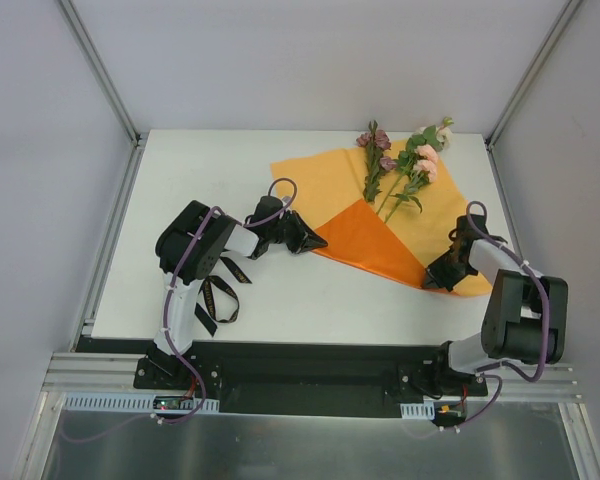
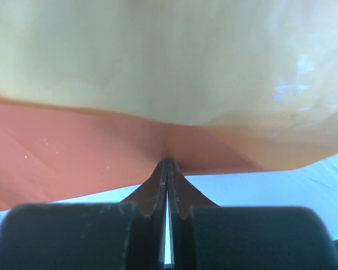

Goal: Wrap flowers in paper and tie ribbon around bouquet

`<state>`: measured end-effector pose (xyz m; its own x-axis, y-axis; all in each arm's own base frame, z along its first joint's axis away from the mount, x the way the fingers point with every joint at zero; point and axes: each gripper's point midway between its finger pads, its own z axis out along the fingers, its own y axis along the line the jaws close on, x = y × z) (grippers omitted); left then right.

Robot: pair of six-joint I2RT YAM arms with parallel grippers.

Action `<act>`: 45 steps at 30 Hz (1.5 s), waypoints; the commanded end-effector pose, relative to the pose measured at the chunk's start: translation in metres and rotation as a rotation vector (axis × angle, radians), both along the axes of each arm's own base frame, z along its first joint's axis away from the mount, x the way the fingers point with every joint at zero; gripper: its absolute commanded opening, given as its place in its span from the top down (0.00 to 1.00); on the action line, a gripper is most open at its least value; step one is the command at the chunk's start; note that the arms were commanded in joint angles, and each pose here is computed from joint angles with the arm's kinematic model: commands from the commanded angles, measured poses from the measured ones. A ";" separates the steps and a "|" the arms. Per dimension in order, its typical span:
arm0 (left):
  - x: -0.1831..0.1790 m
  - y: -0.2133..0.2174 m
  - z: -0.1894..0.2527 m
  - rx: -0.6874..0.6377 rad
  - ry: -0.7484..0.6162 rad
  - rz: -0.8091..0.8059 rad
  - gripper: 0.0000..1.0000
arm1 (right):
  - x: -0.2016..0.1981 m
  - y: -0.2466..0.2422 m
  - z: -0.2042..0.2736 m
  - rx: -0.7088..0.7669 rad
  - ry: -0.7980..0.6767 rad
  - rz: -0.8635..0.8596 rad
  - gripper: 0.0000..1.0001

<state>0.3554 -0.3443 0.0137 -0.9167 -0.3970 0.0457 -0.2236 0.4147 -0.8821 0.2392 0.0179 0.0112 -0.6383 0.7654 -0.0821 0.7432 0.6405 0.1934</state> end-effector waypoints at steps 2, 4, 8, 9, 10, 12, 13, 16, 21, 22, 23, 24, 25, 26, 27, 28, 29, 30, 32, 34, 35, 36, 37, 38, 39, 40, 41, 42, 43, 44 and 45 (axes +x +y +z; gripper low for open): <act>-0.018 0.022 -0.045 0.122 0.115 0.004 1.00 | -0.067 -0.042 -0.022 -0.132 0.212 -0.121 0.99; -0.017 0.021 -0.046 0.122 0.118 0.003 1.00 | -0.072 -0.054 -0.018 -0.153 0.188 -0.186 0.99; -0.017 0.021 -0.046 0.117 0.124 -0.001 1.00 | -0.086 -0.079 -0.011 -0.194 0.184 -0.274 0.99; -0.018 0.021 -0.046 0.117 0.124 -0.001 1.00 | -0.089 -0.086 -0.008 -0.203 0.182 -0.301 0.99; -0.018 0.021 -0.046 0.119 0.123 -0.001 1.00 | -0.088 -0.092 -0.002 -0.235 0.161 -0.293 0.99; -0.018 0.021 -0.046 0.121 0.122 -0.002 1.00 | -0.078 -0.099 0.011 -0.266 0.113 -0.274 0.99; -0.017 0.020 -0.044 0.116 0.118 -0.009 1.00 | -0.075 -0.103 0.022 -0.295 0.083 -0.249 0.99; -0.019 0.020 -0.045 0.119 0.122 -0.016 1.00 | -0.048 -0.100 0.059 -0.397 -0.053 -0.120 0.97; -0.019 0.022 -0.044 0.130 0.120 -0.017 1.00 | 0.028 0.038 0.109 -0.103 -0.496 0.427 0.71; -0.019 0.021 -0.044 0.133 0.114 -0.021 1.00 | 0.048 0.065 0.124 -0.040 -0.596 0.498 0.69; -0.018 0.021 -0.043 0.136 0.106 -0.023 1.00 | 0.049 0.104 0.110 0.044 -0.551 0.618 0.68; -0.020 0.023 -0.045 0.150 0.114 -0.027 1.00 | 0.049 0.130 0.111 0.115 -0.545 0.689 0.68; -0.018 0.023 -0.044 0.158 0.103 -0.038 1.00 | 0.064 0.154 0.124 0.150 -0.578 0.744 0.71; -0.018 0.023 -0.042 0.163 0.100 -0.040 1.00 | 0.058 0.185 0.121 0.199 -0.569 0.827 0.74; -0.018 0.023 -0.042 0.168 0.102 -0.041 1.00 | 0.060 0.204 0.102 0.252 -0.515 0.863 0.78; -0.019 0.024 -0.043 0.170 0.105 -0.040 1.00 | 0.071 0.219 0.106 0.266 -0.539 0.883 0.90; -0.019 0.024 -0.040 0.168 0.099 -0.038 1.00 | 0.071 0.229 0.100 0.276 -0.521 0.898 0.95; -0.020 0.024 -0.040 0.169 0.100 -0.040 1.00 | 0.073 0.235 0.081 0.299 -0.469 0.893 0.99; -0.020 0.024 -0.037 0.173 0.095 -0.043 1.00 | 0.085 0.243 0.075 0.308 -0.481 0.889 0.99; -0.019 0.025 -0.036 0.185 0.082 -0.052 1.00 | 0.087 0.243 0.053 0.306 -0.416 0.878 0.99; -0.018 0.024 -0.033 0.188 0.072 -0.056 1.00 | 0.089 0.243 0.049 0.303 -0.401 0.876 0.99; -0.015 0.023 -0.030 0.192 0.057 -0.061 1.00 | 0.089 0.240 0.042 0.282 -0.382 0.868 1.00; -0.017 0.023 -0.029 0.200 0.038 -0.083 1.00 | 0.085 0.235 0.032 0.263 -0.343 0.861 0.99; -0.015 0.022 -0.023 0.197 0.016 -0.092 1.00 | 0.083 0.231 0.026 0.242 -0.323 0.858 0.99; -0.012 0.021 -0.018 0.199 -0.014 -0.107 1.00 | 0.080 0.222 0.018 0.200 -0.291 0.842 0.99; -0.010 0.020 -0.013 0.197 -0.034 -0.118 1.00 | 0.079 0.218 0.013 0.184 -0.276 0.838 1.00; -0.010 0.019 -0.004 0.193 -0.057 -0.133 1.00 | 0.077 0.216 0.010 0.173 -0.264 0.838 0.99; -0.006 0.015 0.005 0.185 -0.099 -0.154 1.00 | 0.075 0.216 0.008 0.174 -0.253 0.841 0.99; -0.007 0.013 0.012 0.174 -0.119 -0.170 1.00 | 0.074 0.214 0.006 0.172 -0.242 0.842 0.99; -0.007 0.010 0.023 0.167 -0.145 -0.182 0.94 | 0.074 0.213 0.001 0.170 -0.229 0.840 0.99; -0.005 0.007 0.033 0.156 -0.176 -0.196 0.89 | 0.074 0.213 0.000 0.164 -0.227 0.839 0.99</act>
